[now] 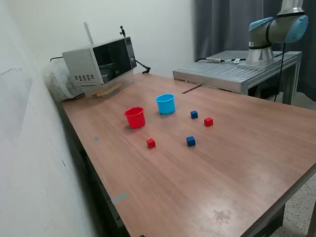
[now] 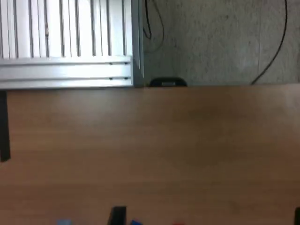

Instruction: Place red objects in the red bin, and blue objects in the blue bin.

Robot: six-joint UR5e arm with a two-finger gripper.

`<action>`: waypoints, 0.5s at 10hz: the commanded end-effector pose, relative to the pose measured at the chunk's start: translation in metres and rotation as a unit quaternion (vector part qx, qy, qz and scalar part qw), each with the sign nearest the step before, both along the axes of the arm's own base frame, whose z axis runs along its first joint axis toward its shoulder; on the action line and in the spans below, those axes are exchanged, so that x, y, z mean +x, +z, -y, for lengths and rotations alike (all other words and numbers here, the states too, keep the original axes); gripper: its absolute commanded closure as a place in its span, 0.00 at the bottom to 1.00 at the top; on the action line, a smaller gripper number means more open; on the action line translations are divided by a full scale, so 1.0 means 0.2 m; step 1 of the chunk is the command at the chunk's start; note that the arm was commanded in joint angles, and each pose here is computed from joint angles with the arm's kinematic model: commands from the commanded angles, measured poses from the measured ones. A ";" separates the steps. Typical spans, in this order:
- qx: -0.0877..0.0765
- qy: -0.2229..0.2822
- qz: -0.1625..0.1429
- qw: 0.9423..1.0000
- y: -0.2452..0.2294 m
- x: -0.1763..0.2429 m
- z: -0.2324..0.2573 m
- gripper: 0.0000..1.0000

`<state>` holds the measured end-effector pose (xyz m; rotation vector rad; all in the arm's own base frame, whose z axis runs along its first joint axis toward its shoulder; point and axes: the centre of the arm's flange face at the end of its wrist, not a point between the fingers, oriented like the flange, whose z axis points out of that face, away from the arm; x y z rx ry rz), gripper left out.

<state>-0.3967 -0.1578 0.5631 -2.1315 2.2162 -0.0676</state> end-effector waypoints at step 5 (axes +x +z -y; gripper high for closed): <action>-0.011 -0.088 -0.069 0.994 -0.64 -0.60 0.08 0.00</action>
